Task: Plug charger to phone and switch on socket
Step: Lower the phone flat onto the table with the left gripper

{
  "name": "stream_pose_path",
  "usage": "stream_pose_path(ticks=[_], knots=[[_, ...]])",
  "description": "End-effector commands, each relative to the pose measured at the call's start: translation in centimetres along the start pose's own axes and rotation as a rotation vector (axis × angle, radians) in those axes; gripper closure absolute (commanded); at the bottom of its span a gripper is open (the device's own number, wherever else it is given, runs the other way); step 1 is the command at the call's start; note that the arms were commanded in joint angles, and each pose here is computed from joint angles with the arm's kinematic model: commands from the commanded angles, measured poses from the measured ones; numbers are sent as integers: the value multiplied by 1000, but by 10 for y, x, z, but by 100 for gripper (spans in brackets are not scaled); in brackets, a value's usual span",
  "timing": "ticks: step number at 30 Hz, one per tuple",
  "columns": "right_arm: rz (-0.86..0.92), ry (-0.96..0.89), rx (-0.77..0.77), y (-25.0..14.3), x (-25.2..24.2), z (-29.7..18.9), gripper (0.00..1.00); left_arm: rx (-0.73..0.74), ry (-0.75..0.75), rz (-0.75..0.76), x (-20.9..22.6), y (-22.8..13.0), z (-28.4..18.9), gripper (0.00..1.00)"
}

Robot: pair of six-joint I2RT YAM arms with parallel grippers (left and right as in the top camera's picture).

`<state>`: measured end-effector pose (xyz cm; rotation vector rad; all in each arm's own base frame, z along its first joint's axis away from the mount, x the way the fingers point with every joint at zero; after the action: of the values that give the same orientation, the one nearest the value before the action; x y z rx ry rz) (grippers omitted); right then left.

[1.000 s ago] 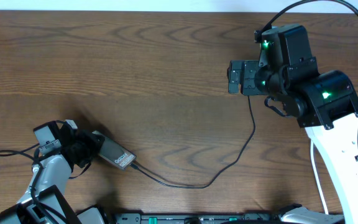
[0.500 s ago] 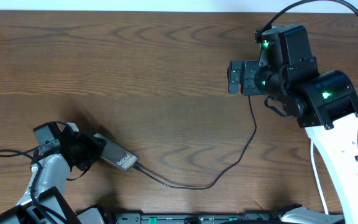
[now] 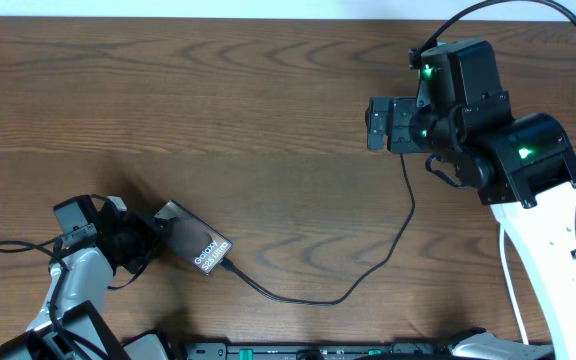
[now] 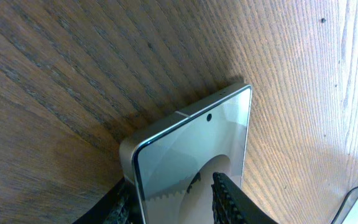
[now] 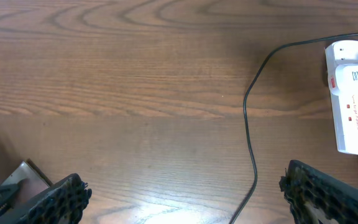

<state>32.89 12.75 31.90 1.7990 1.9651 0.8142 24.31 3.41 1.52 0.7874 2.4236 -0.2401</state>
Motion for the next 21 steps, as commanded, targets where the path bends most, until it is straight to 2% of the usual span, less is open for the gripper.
stream_pose_path(ticks=[1, 7, 11, 13, 18, 19, 21], knots=[[20, -5, -3, 1, -2, 0, 1, -3, 89, -25, 21, -4, 4, 64], [19, -5, -3, 1, -2, 0, 1, -5, 87, -24, 20, -3, 4, 62], [19, -5, -3, 1, -2, 0, 1, -7, 86, -23, 20, -3, 4, 36], [19, -5, -3, 1, -2, 0, 1, -11, 84, -21, 19, -2, 4, 27], [19, -5, -3, 1, -2, 0, 1, -20, 78, -14, 16, 2, 2, 21], [19, -5, -3, 1, -2, 0, 1, -21, 73, -13, 14, 3, 2, 16], [19, -6, -3, 2, -3, 0, 1, -14, 43, -8, 7, 4, 1, 14]])
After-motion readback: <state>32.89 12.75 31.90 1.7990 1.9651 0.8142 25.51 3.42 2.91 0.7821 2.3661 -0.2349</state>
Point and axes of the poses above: each gripper's point midway between its finger pads, its own z axis out along the fingers, its own x axis along the line the jaws close on, y = z × x, the point moved 1 cm from there along -z, back along the fingers, and after that the axes turned 4 degrees about -z, right-handed, at the moved point
